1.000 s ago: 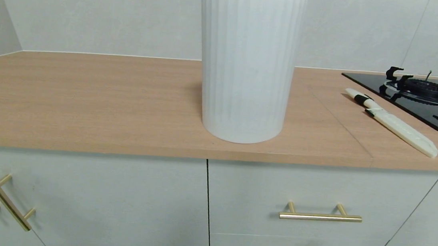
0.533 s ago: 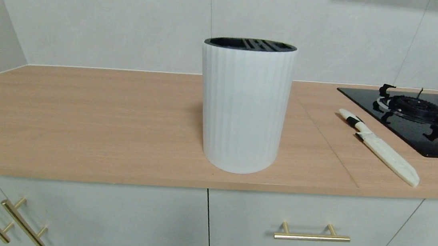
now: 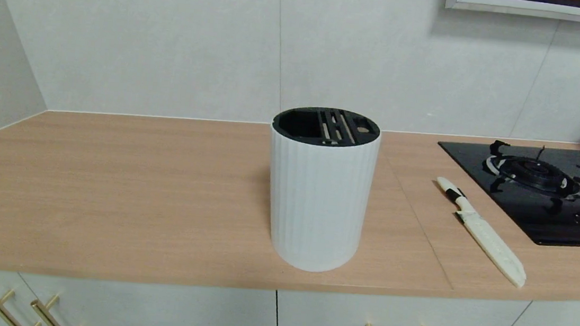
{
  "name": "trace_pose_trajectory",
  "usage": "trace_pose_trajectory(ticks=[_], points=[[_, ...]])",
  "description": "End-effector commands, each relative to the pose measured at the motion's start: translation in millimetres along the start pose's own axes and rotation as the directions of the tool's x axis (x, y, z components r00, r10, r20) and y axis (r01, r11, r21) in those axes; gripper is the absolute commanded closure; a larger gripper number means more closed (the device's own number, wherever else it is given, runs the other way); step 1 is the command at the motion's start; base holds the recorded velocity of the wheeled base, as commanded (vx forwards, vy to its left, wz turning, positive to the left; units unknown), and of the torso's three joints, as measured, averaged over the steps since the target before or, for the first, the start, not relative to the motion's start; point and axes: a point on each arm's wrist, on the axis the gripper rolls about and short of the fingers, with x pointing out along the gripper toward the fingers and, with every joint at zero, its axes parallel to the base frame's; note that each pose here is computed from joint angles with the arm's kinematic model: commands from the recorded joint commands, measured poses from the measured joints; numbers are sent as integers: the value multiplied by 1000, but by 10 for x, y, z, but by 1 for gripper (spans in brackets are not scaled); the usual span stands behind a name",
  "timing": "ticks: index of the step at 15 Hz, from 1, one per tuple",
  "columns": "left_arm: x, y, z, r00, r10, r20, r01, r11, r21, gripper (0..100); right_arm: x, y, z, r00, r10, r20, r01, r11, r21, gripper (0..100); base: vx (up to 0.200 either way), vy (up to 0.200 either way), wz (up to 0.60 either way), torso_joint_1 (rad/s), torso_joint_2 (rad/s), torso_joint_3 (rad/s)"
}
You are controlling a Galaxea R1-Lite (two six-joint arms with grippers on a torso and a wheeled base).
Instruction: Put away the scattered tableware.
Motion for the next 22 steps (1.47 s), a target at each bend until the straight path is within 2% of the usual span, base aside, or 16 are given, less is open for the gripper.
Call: trace_pose_trajectory(ticks=[1, 18, 22], points=[[0, 0, -1, 1000, -1, -1, 1, 1000, -1, 0, 1, 0, 0, 1000, 0, -2, 0, 1000, 0, 0, 0, 0, 0, 193, -481, -286], [0, 0, -1, 1000, -1, -1, 1, 1000, -1, 0, 1, 0, 0, 1000, 0, -2, 0, 1000, 0, 0, 0, 0, 0, 243, -546, -302], [0, 0, -1, 1000, 0, -1, 0, 1000, -1, 0, 1, 0, 0, 1000, 0, -2, 0, 1000, 0, 0, 0, 0, 0, 185, -383, -196]])
